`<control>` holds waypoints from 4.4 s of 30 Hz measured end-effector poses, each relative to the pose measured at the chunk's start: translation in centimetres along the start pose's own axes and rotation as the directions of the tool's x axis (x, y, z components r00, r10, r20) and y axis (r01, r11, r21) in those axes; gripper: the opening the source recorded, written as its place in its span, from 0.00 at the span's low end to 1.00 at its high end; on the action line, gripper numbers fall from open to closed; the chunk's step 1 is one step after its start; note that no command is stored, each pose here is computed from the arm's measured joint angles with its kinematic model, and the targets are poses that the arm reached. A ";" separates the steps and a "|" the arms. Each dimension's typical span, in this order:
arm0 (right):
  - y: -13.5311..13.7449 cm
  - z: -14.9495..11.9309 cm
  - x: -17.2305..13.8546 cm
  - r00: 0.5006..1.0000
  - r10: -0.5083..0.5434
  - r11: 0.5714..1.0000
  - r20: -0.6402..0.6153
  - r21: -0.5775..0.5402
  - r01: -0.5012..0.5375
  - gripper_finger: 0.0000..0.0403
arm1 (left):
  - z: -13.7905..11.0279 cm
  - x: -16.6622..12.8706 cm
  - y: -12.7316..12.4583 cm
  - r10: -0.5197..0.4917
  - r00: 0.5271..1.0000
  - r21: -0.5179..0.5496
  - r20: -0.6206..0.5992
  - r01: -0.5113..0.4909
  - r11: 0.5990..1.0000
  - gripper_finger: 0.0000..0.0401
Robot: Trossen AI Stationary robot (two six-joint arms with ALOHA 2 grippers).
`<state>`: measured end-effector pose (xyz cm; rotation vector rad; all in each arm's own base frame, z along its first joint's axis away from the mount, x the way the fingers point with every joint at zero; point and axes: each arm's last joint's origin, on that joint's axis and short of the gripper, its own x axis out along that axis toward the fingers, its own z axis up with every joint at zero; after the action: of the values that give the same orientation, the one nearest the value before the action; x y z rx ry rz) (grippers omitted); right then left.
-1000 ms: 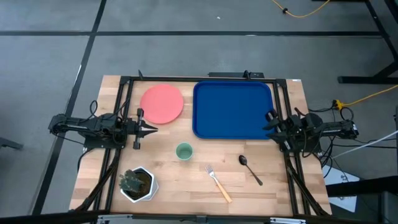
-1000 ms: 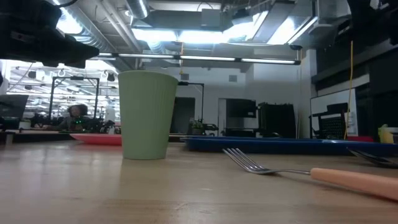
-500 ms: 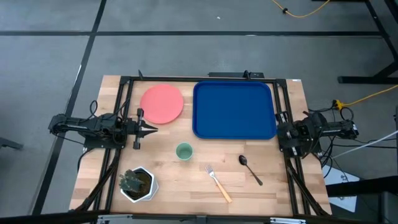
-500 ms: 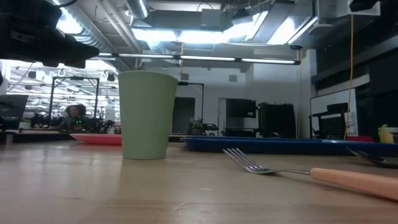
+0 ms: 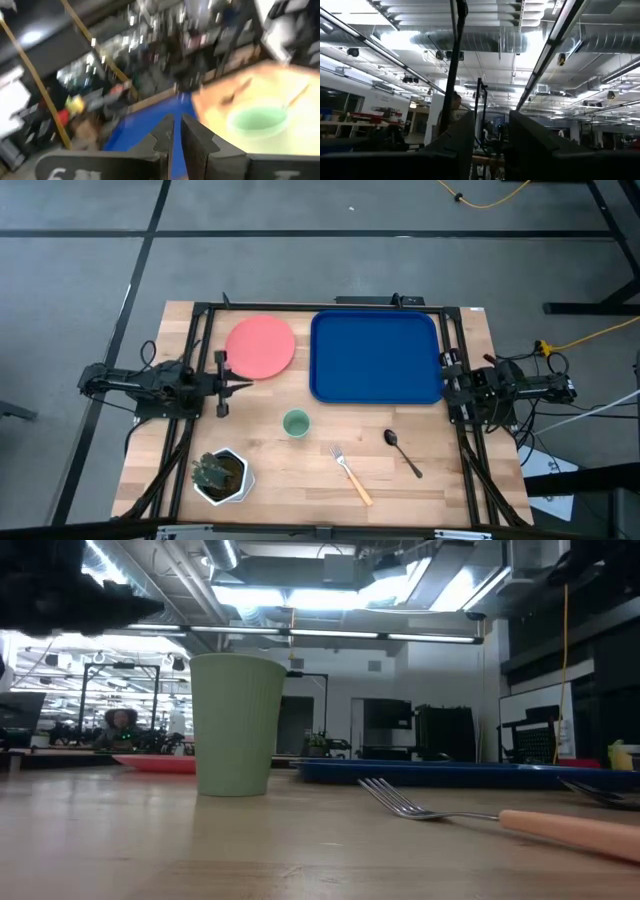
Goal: Pick and place plate/cup/fork/spoon on tray
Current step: Put the black spoon on the right side of the dark blue tray
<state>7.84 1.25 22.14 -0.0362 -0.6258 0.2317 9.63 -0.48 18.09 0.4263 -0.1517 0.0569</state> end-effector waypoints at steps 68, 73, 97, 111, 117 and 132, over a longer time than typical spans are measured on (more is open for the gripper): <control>13.8 -14.7 11.3 -0.611 0.040 0.640 -0.791 -0.449 0.624 0.32 | 0.6 0.0 -0.1 -0.078 0.992 -0.277 0.099 0.102 0.955 0.07; 13.1 -15.4 9.7 -0.642 0.036 0.626 -0.765 -0.483 0.612 0.32 | 0.6 0.0 -0.1 -0.077 0.992 -0.277 0.099 0.102 0.956 0.07; 12.4 -16.5 9.0 -0.621 0.110 0.591 -0.776 -0.452 0.669 0.03 | 0.6 0.0 0.1 -0.031 0.997 -0.281 0.077 0.051 0.958 0.07; 11.1 -11.2 19.0 -0.552 0.020 0.566 -0.834 -0.446 0.694 0.00 | 0.0 0.0 -0.2 -0.057 0.998 -0.336 0.019 0.060 0.940 0.07; 7.9 -5.3 23.2 -0.547 -0.214 0.566 -0.810 -0.559 0.606 0.00 | 0.0 0.0 -0.2 -0.056 0.998 -0.353 0.022 0.060 0.934 0.07; -8.0 2.4 21.8 -0.489 -0.456 0.276 -0.744 -0.640 0.717 0.00 | 0.2 0.0 -0.1 -0.049 0.998 -0.426 0.037 0.060 0.903 0.07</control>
<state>25.23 -1.67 37.46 0.4411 0.9736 -1.0634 9.61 -0.66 18.21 -0.0086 -0.1726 -0.0379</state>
